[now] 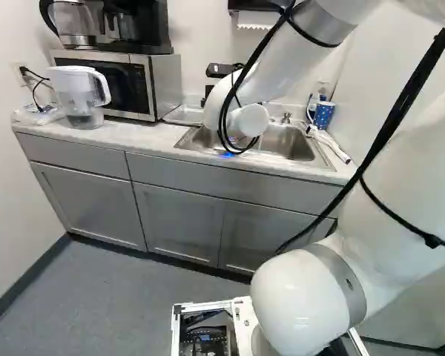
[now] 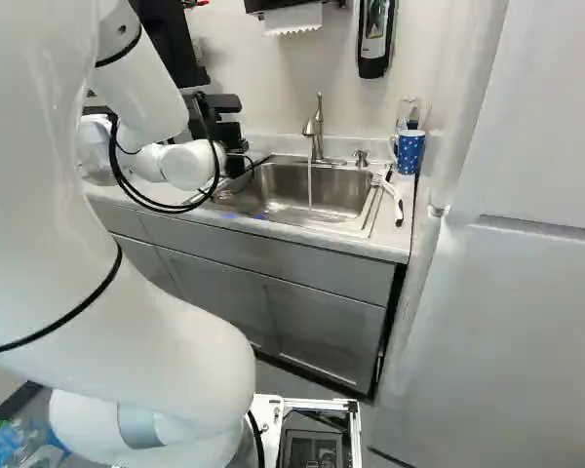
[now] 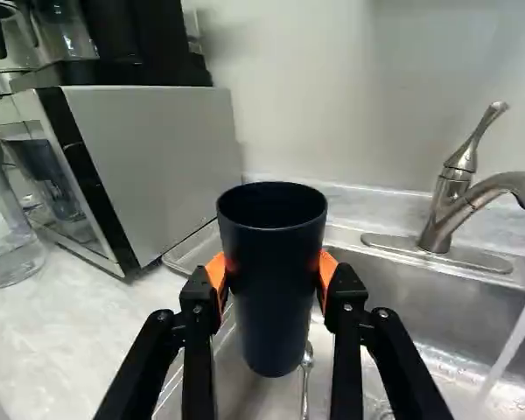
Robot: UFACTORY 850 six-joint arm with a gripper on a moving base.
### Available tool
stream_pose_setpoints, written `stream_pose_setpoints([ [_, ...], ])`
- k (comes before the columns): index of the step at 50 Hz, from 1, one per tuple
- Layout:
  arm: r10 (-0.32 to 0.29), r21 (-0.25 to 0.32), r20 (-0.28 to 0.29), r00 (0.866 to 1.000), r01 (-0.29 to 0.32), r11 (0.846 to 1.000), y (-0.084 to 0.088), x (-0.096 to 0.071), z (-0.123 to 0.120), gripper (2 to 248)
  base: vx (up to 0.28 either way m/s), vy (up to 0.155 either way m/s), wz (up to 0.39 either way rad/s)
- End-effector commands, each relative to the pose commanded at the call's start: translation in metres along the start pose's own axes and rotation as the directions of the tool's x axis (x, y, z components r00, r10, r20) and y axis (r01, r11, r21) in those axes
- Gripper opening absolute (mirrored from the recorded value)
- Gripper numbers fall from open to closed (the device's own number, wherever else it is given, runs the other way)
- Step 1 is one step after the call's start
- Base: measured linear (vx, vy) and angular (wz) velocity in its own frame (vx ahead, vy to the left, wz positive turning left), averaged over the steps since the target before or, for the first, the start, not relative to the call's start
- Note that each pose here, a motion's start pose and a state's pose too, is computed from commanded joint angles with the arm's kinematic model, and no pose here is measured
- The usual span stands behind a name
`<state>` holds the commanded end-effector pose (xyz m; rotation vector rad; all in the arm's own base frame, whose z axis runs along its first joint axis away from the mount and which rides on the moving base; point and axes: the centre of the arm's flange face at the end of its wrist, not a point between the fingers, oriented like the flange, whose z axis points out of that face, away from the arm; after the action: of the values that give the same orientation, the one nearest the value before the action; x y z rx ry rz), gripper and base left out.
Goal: Rinse the cup and place it in the tray
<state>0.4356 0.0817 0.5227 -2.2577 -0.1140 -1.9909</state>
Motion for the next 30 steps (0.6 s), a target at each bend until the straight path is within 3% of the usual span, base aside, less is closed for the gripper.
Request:
stream_pose_setpoints([
  [30,0.012,-0.096,-0.005,1.0,-0.012,0.995,0.043,0.002,0.0,121,0.0,0.0,0.0],
])
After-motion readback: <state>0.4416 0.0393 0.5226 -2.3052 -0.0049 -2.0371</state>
